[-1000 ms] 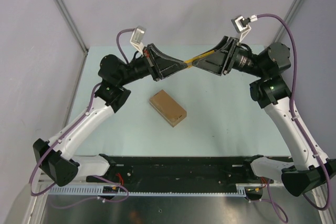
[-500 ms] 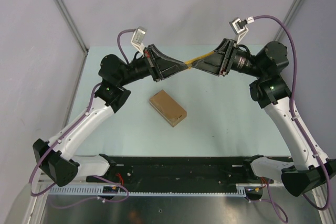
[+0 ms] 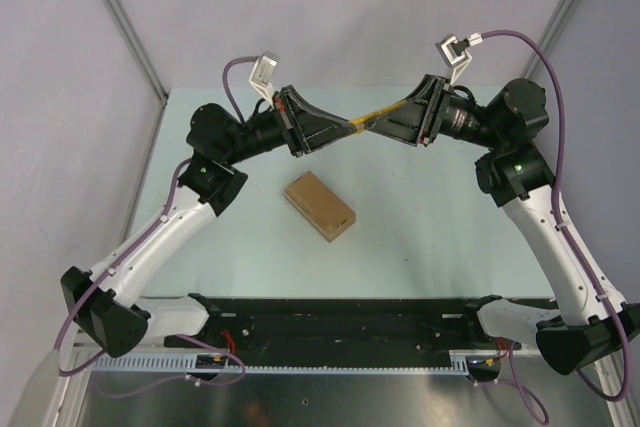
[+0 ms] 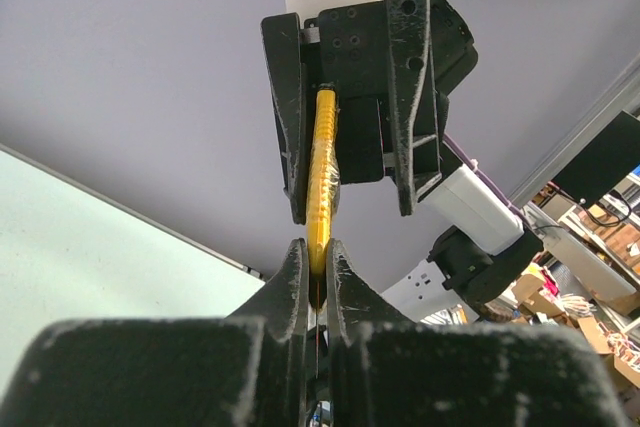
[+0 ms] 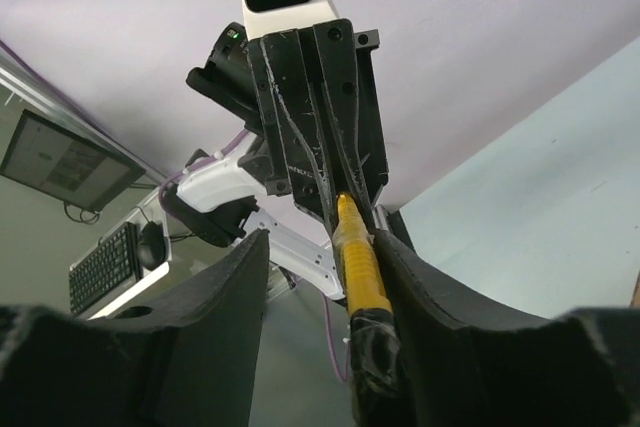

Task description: Unpack the express box

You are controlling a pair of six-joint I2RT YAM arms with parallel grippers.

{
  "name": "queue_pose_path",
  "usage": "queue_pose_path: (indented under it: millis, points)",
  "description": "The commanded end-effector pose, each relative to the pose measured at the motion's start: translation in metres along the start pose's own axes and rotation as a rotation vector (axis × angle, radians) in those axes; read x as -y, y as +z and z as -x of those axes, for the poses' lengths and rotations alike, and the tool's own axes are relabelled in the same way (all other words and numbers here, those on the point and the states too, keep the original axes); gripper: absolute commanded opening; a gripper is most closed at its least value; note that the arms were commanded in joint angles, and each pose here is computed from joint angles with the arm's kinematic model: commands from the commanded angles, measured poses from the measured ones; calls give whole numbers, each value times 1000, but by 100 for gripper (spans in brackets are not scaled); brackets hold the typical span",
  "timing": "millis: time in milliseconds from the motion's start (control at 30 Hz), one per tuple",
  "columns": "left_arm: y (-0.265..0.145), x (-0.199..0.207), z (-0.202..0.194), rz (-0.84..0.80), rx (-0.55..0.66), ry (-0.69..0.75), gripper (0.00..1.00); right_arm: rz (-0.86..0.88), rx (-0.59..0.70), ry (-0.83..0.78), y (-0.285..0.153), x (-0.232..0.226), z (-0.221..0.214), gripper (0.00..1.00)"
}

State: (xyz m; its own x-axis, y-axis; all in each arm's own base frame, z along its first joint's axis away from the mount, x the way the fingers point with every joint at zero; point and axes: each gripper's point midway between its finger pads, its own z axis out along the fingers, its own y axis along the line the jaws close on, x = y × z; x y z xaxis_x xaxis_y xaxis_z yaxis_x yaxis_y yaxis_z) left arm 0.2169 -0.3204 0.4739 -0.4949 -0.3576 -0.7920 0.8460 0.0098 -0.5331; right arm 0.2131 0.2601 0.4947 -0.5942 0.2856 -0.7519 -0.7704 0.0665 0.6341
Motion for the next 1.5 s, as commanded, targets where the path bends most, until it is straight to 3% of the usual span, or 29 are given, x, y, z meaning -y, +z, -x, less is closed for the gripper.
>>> queue_pose_path:
  millis: [0, 100, 200, 333, 500, 633, 667, 700, 800, 900, 1000, 1067, 1200, 1300, 1467]
  points:
    - [-6, 7, 4, -6, 9, 27, 0, 16, 25, -51, -4, -16, 5, 53]
    - [-5, 6, 1, -4, 4, 18, 0, 17, 31, -59, -4, -17, 6, 55]
    - [-6, 4, 1, 4, 7, 16, 0, 23, 32, -67, -5, -20, 6, 51]
    - [-5, 3, 2, 7, 12, 15, 0, 29, 25, -65, -4, -20, 5, 32]
    - [-4, 3, 4, 8, 18, 20, 0, 36, 17, -67, -4, -21, 3, 21]
    - [-3, 3, 4, 2, 11, 20, 0, 31, 21, -66, -4, -20, 4, 0]
    - [-3, 4, 3, 0, 9, 26, 4, 26, 22, -64, -4, -19, 4, 0]
    - [-4, 4, 3, -1, 10, 48, 30, 18, 27, -70, -4, -16, 4, 0]
    - [-10, 5, 13, 22, 52, 100, 72, -8, 34, -69, -4, -11, 5, 0]
    - [-21, 3, 28, 68, 107, 171, 89, -47, 43, -84, -5, -3, 5, 0]
    - [-39, -10, 40, 146, 148, 212, 94, -139, 31, -77, -8, 20, -2, 0]
    - [-58, -42, 39, 280, 173, 234, 94, -206, 0, -95, -10, 36, -12, 0]
    - [-118, -124, 20, 719, 203, 269, 94, -426, -27, -131, -12, 83, -31, 0]
    - [-166, -166, -14, 963, 204, 157, 94, -580, -96, -176, -8, 117, -56, 0]
    - [-203, -199, -69, 1080, 163, 17, 94, -703, -160, -250, 4, 156, -95, 0]
